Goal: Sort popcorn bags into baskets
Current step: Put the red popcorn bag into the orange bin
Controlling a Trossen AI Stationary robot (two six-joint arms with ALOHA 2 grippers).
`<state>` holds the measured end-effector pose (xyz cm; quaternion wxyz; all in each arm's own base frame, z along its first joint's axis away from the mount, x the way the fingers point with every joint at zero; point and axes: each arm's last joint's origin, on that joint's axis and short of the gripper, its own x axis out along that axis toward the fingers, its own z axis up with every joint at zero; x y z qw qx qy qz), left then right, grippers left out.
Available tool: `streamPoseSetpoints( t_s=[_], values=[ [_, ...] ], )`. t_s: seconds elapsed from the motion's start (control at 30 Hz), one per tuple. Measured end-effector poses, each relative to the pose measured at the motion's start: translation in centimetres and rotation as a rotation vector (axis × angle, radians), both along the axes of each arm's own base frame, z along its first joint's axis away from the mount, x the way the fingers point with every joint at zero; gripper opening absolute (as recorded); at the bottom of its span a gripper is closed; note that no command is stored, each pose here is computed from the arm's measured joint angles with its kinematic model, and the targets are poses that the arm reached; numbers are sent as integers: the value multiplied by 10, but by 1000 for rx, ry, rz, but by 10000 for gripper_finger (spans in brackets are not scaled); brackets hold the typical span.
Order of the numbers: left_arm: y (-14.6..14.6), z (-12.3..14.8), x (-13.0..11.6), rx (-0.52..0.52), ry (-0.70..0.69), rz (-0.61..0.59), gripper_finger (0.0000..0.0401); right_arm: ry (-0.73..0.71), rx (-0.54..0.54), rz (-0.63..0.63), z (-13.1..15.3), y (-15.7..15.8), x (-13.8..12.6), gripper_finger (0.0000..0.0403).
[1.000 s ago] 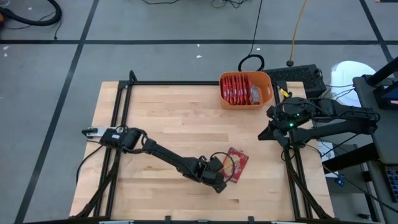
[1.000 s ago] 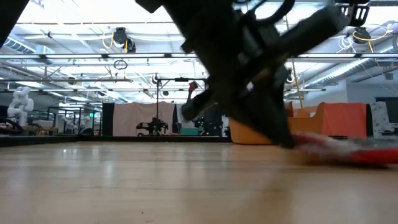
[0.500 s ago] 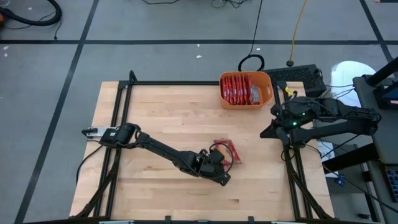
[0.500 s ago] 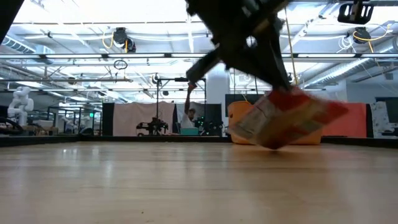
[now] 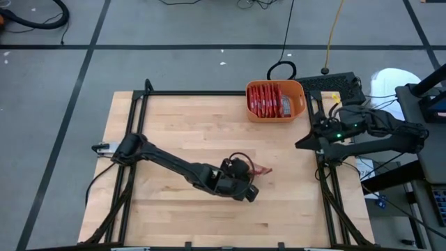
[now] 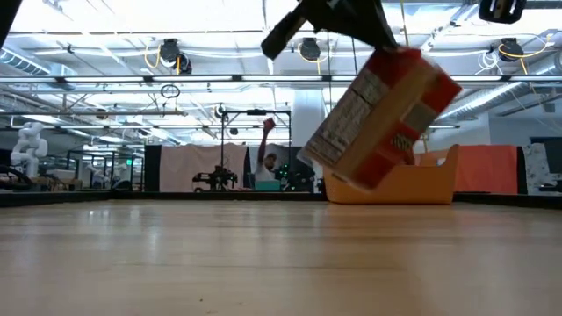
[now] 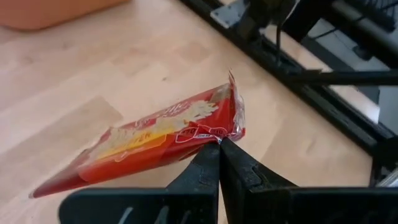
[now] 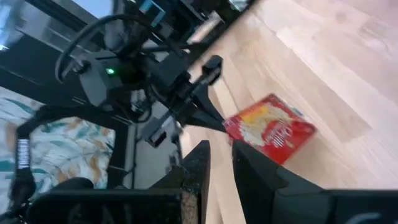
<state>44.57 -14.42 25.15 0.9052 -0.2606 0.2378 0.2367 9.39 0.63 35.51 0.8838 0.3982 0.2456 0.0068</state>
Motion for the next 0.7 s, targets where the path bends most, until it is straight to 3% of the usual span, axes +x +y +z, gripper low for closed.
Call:
streamPoseSetpoints(
  t_s=[0.17,0.5,0.7],
  values=[
    [4,16,-3,-9,-41,1,1,-104,47,-14,-3,0,9,61],
    [7,47,-10,39,-134,-51,0,-312,312,7,-37,3,28,61],
    [9,65,-16,95,-164,-90,0,-425,409,12,-43,3,32,61]
  ],
)
